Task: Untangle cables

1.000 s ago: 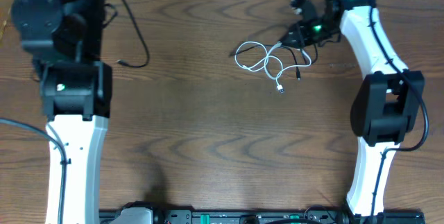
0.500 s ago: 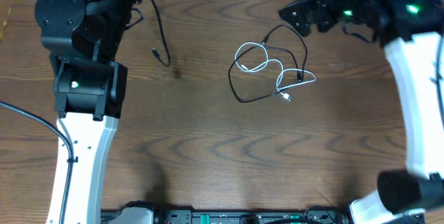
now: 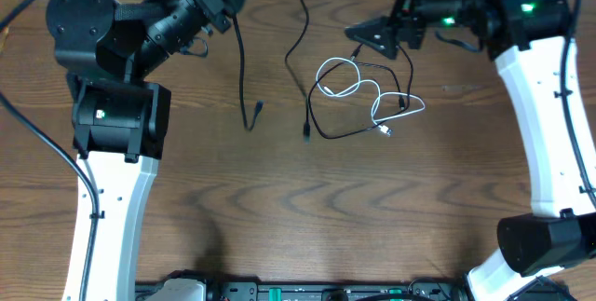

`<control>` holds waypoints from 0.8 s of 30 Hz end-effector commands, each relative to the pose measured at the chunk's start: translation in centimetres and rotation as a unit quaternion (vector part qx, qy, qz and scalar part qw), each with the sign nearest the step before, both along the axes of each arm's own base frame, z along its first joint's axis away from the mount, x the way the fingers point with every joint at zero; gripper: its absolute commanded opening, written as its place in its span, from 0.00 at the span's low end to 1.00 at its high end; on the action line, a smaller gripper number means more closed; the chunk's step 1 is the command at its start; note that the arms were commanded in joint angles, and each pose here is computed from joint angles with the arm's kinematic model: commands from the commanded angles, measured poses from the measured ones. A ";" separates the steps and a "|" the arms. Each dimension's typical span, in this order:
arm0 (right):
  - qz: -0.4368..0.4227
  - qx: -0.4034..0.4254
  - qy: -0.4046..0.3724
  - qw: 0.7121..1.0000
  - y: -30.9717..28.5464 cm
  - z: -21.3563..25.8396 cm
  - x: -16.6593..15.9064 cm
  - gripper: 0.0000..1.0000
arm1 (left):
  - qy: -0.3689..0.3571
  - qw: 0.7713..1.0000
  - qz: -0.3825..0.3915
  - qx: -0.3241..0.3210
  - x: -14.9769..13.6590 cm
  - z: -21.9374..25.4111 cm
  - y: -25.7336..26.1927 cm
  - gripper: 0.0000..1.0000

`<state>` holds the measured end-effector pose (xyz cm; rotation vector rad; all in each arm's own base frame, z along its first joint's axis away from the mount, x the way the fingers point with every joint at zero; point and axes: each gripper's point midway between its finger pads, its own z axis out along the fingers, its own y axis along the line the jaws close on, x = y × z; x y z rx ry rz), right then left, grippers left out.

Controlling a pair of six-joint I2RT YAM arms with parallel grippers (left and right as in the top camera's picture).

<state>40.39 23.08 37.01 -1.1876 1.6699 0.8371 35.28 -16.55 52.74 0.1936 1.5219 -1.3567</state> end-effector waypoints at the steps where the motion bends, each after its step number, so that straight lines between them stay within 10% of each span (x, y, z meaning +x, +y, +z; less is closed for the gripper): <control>1: 0.067 0.024 -0.028 0.997 2.7 0.6 -1.5 0.92 | 0.021 0.995 -0.099 0.001 -3.4 0.4 -1.7 0.08; 14: 0.085 0.035 -0.053 0.994 8.8 0.5 -1.3 0.61 | 0.054 0.986 -0.159 0.003 -5.2 -0.1 -2.4 0.08; 19: 0.052 0.042 -0.035 0.997 8.5 0.9 -0.2 0.06 | 0.047 0.986 -0.160 0.008 -5.2 -0.1 -2.4 0.08; 24: -0.049 0.043 0.031 0.997 6.6 0.4 2.4 0.01 | -0.010 0.989 -0.143 0.035 -4.9 -0.1 -2.3 0.08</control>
